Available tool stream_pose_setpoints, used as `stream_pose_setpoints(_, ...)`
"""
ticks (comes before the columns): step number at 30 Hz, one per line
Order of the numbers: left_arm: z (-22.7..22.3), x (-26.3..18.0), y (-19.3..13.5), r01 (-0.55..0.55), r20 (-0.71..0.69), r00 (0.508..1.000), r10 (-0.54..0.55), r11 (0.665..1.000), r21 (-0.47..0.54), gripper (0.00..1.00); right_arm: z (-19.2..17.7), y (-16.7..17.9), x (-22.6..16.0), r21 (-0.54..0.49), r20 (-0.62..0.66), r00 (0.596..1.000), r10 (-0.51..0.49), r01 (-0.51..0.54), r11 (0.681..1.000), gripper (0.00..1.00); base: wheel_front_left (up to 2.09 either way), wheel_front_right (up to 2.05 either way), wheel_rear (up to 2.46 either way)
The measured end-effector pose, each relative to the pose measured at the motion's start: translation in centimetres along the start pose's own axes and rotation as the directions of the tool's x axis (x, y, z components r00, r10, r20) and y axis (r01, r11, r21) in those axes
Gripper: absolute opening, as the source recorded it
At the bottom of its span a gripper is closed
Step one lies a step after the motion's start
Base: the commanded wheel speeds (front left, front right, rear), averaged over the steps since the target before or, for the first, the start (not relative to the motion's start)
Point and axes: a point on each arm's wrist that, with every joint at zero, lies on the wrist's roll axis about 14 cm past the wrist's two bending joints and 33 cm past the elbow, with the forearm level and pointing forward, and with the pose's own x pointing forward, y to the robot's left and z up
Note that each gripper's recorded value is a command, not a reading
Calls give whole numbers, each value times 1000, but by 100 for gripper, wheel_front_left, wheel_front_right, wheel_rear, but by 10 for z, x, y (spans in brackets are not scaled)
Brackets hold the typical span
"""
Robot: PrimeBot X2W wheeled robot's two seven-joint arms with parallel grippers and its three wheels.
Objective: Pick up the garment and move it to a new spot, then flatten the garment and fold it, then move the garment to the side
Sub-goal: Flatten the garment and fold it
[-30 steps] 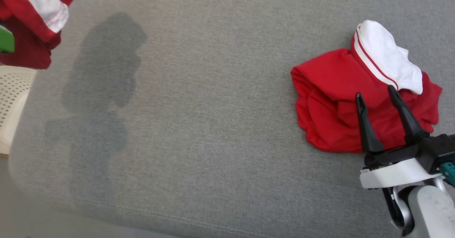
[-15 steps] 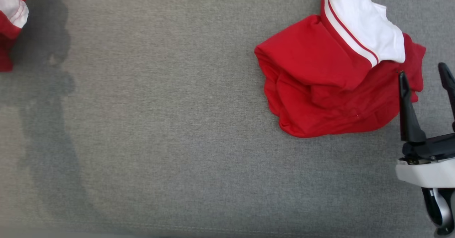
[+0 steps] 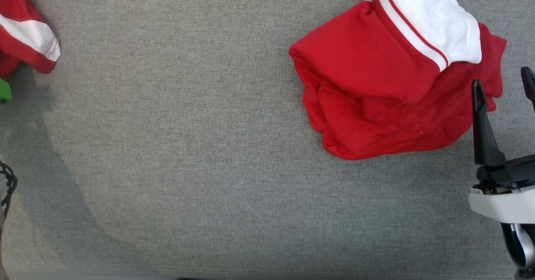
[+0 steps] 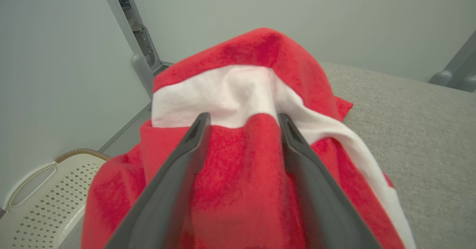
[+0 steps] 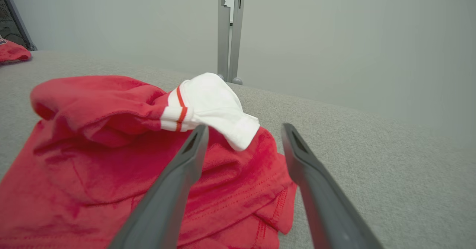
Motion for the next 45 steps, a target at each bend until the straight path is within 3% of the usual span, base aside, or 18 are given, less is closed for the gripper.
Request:
stream_pose_setpoints(8, 71, 0, -7, 33, 199, 979, -37, 999, 21, 100, 2, 5, 0, 17, 9, 1000, 4, -5, 1000, 100, 0, 0, 0)
stream_pose_setpoints(17, 154, -29, -44, 132, 419, 896, -149, 989, 70, 100, 15, 16, -9, 84, 54, 999, -8, 3, 996, 100, 0, 0, 0)
stream_pose_setpoints(35, 141, -109, -124, 353, 459, 820, -341, 933, 63, 100, 57, 16, -52, 161, 128, 986, -104, 83, 984, 100, 0, 0, 0)
stream_pose_setpoints(45, 116, -157, -130, 397, 437, 822, -366, 918, 22, 100, 76, 19, -75, 169, 169, 977, -127, 98, 981, 100, 0, 0, 0)
